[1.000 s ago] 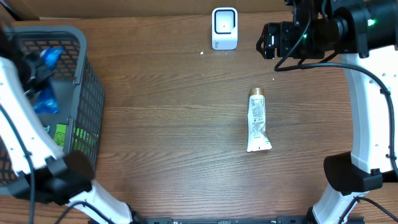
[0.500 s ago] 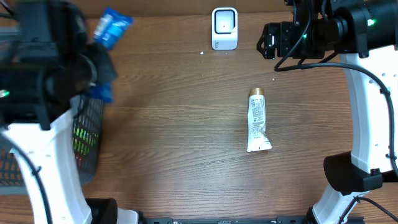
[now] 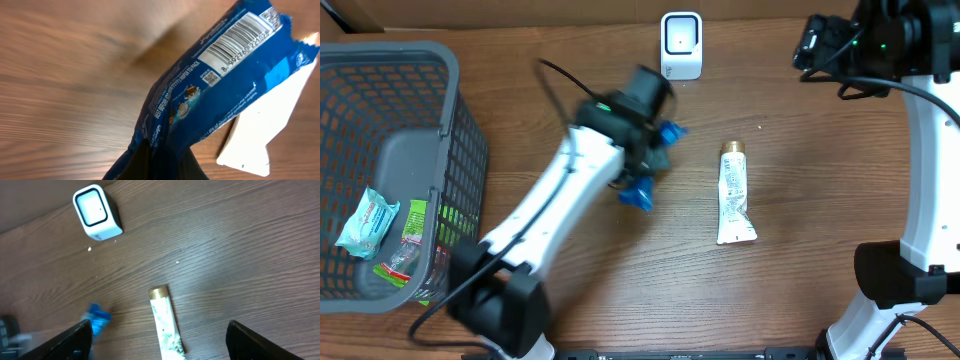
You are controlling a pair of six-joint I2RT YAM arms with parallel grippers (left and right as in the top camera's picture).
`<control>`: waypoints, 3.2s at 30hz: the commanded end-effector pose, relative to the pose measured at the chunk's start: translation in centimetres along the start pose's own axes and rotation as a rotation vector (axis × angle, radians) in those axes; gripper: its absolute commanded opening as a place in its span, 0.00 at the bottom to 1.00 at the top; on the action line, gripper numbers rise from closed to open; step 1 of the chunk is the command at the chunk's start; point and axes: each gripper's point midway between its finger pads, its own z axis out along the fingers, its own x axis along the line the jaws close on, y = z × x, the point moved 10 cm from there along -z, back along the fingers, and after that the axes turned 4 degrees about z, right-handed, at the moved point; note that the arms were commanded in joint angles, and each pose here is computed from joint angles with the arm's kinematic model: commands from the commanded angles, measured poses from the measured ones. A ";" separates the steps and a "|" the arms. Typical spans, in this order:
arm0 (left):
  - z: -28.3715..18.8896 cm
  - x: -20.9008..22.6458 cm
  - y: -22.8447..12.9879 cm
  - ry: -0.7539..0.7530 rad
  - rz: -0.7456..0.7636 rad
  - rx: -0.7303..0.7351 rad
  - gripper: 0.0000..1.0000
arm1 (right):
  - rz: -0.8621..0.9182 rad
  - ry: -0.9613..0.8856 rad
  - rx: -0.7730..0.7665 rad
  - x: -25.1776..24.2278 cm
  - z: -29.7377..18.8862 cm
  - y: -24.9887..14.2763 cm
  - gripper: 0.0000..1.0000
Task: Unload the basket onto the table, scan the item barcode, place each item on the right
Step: 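Place the blue packet on the table left of the tube, return left arm, then reach the left gripper into the basket and grasp the green snack bag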
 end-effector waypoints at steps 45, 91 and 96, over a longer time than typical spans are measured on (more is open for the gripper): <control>-28.2 30.5 1.2 0.254 -0.585 -0.464 0.81 | 0.018 0.050 0.031 0.3 0.2 -0.1 0.96; 5.0 39.8 -6.8 0.393 -0.926 0.034 0.06 | 0.023 0.022 0.097 0.0 1.9 -0.6 0.97; 4.8 39.8 -6.6 0.377 -0.920 0.033 0.04 | 0.023 0.022 0.097 0.0 1.9 -0.6 0.97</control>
